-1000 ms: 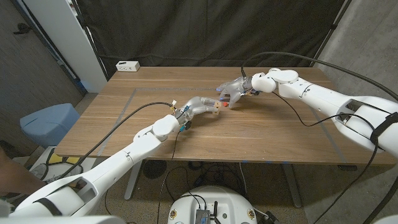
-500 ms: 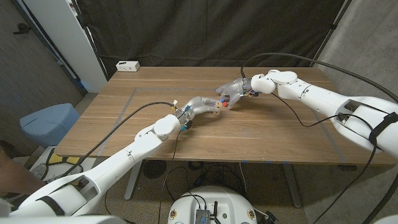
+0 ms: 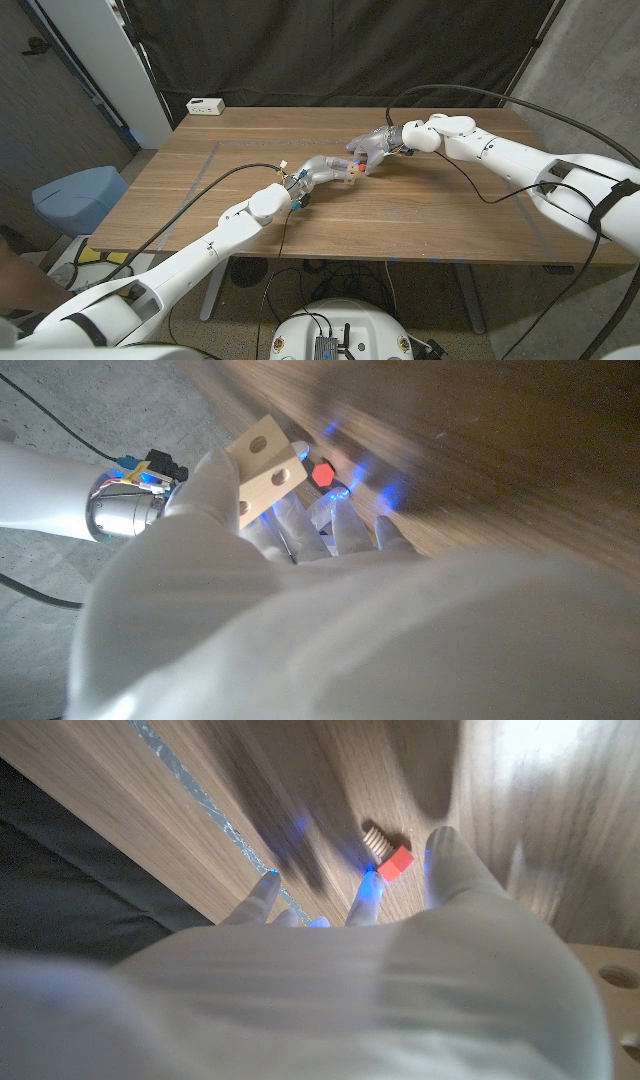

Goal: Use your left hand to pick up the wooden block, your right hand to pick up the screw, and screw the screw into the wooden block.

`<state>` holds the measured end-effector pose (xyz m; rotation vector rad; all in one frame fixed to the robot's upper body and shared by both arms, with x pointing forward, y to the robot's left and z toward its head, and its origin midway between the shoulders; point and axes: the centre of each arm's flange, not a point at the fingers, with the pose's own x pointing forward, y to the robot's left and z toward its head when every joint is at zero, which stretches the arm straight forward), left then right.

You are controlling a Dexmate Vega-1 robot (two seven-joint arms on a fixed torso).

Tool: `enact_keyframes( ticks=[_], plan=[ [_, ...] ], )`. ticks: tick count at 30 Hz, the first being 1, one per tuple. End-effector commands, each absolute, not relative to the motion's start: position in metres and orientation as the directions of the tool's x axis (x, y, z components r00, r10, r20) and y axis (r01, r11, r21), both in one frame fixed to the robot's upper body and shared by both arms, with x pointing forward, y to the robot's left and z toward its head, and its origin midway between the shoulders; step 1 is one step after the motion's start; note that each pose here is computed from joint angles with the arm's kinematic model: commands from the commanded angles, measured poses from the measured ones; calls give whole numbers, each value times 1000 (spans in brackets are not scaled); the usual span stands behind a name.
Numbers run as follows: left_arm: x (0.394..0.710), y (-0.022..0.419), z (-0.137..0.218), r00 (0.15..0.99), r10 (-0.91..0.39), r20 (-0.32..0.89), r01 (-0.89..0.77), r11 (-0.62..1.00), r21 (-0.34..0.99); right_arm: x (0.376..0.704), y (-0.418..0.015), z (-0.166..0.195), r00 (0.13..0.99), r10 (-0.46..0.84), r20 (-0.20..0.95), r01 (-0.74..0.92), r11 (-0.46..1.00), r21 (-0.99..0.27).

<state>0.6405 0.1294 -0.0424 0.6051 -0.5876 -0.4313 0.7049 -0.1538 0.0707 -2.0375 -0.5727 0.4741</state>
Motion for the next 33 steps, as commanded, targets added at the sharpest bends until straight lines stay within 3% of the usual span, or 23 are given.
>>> enact_keyframes(
  ticks=[1, 33],
  plan=[
    [641, 128, -42, 752, -539, 380, 207, 741, 639, 706, -154, 71, 813, 577, -85, 228, -449, -864],
    [640, 124, -43, 753, -542, 372, 212, 735, 644, 707, -155, 68, 799, 600, -43, 257, -405, -877]
  ],
)
